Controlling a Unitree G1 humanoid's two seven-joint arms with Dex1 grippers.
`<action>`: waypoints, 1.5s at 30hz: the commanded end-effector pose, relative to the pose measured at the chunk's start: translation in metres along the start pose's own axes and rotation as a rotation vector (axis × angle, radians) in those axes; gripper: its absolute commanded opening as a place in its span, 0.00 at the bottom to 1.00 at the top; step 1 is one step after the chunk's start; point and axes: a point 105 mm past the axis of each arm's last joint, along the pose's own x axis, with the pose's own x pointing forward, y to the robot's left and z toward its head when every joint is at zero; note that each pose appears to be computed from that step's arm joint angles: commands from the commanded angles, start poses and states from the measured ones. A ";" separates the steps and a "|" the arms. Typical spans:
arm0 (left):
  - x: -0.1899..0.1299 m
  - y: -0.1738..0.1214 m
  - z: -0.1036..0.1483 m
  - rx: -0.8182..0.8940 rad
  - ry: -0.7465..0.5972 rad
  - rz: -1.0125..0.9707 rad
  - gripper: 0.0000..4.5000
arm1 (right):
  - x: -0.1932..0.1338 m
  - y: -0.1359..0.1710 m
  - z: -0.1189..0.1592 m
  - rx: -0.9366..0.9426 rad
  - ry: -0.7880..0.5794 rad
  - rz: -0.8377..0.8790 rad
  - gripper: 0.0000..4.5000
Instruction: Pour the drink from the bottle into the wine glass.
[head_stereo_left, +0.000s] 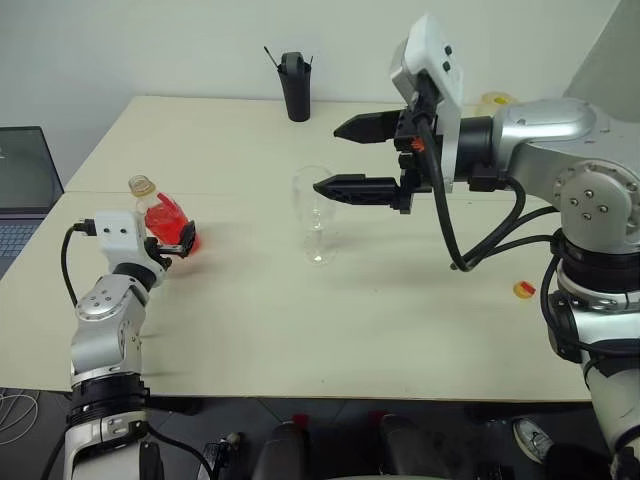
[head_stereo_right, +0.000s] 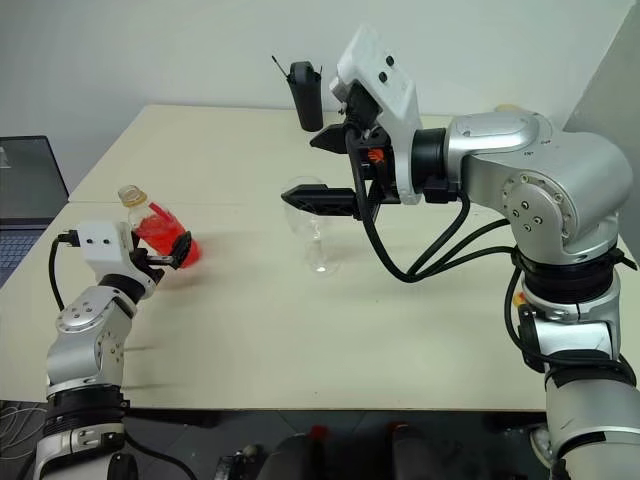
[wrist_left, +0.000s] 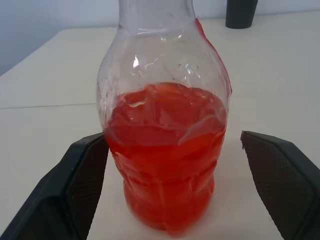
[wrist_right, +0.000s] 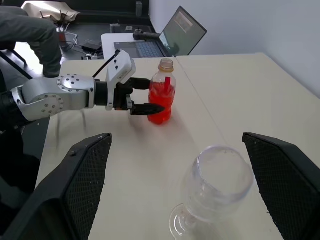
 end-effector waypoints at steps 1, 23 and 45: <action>0.008 0.004 0.012 0.041 -0.040 0.016 1.00 | -0.004 0.002 0.011 -0.057 -0.031 -0.018 0.99; 0.037 -0.009 0.020 0.027 -0.125 -0.039 0.50 | -0.011 -0.006 -0.003 -0.045 0.015 -0.066 1.00; 0.055 -0.156 0.153 0.592 -0.544 -0.578 0.29 | -0.088 0.031 -0.051 -0.135 -0.112 -0.322 1.00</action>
